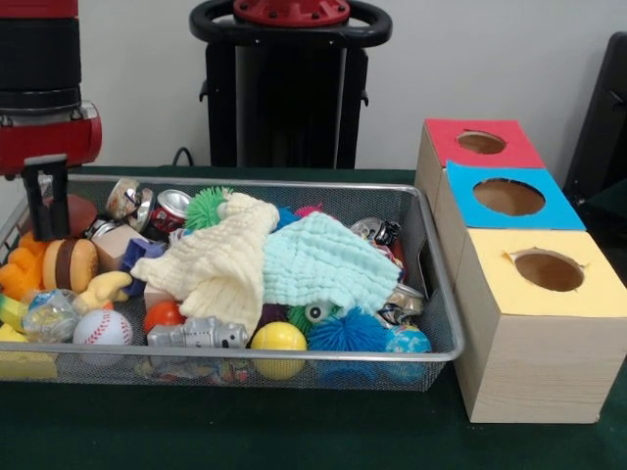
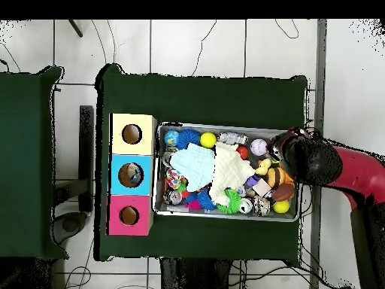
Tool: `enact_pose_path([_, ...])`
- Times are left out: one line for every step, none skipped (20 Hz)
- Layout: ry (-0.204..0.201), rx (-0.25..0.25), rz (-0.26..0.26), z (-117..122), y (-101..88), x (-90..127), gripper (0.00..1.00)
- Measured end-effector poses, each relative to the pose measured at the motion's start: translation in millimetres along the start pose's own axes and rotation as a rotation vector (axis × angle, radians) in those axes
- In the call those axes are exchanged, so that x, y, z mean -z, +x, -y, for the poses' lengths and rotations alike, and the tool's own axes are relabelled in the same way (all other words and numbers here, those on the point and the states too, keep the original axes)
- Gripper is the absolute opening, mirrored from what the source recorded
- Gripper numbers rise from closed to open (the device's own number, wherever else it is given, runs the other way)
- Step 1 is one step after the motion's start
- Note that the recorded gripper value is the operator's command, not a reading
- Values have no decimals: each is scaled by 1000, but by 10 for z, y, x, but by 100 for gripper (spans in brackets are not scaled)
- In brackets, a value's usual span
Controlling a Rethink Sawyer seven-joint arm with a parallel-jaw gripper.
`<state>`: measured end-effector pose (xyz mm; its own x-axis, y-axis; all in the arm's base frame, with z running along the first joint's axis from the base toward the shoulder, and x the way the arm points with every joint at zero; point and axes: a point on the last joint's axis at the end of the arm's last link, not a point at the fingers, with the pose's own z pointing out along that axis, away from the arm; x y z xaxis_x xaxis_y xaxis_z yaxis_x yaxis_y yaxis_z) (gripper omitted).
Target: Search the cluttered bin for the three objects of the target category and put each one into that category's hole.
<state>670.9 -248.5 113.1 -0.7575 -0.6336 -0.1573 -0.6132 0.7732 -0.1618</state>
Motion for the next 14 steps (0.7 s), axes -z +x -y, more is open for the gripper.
enact_pose_path([1, 2, 0, -4, -8, 10, 0])
enact_pose_path([3, 7, 0, -12, -28, 13, 0])
enact_pose_path([4, 14, -3, -27, -40, -3, 0])
enact_pose_path([3, 17, -4, -37, -45, -13, 0])
enact_pose_path([4, 29, -11, -67, -56, -57, 0])
enact_pose_path([5, 54, -29, -126, -65, -145, 0])
enact_pose_path([5, 61, -33, -143, -70, -171, 0])
enact_pose_path([5, 73, -41, -171, -75, -213, 0])
enact_pose_path([5, 109, -60, -254, -95, -332, 0])
enact_pose_path([4, 136, -72, -321, -111, -422, 0])
enact_pose_path([3, 148, -77, -354, -119, -467, 0])
enact_pose_path([0, 163, -83, -398, -129, -524, 0])
enact_pose_path([-3, 184, -91, -457, -143, -604, 0])
enact_pose_path([-6, 193, -95, -487, -148, -642, 0])
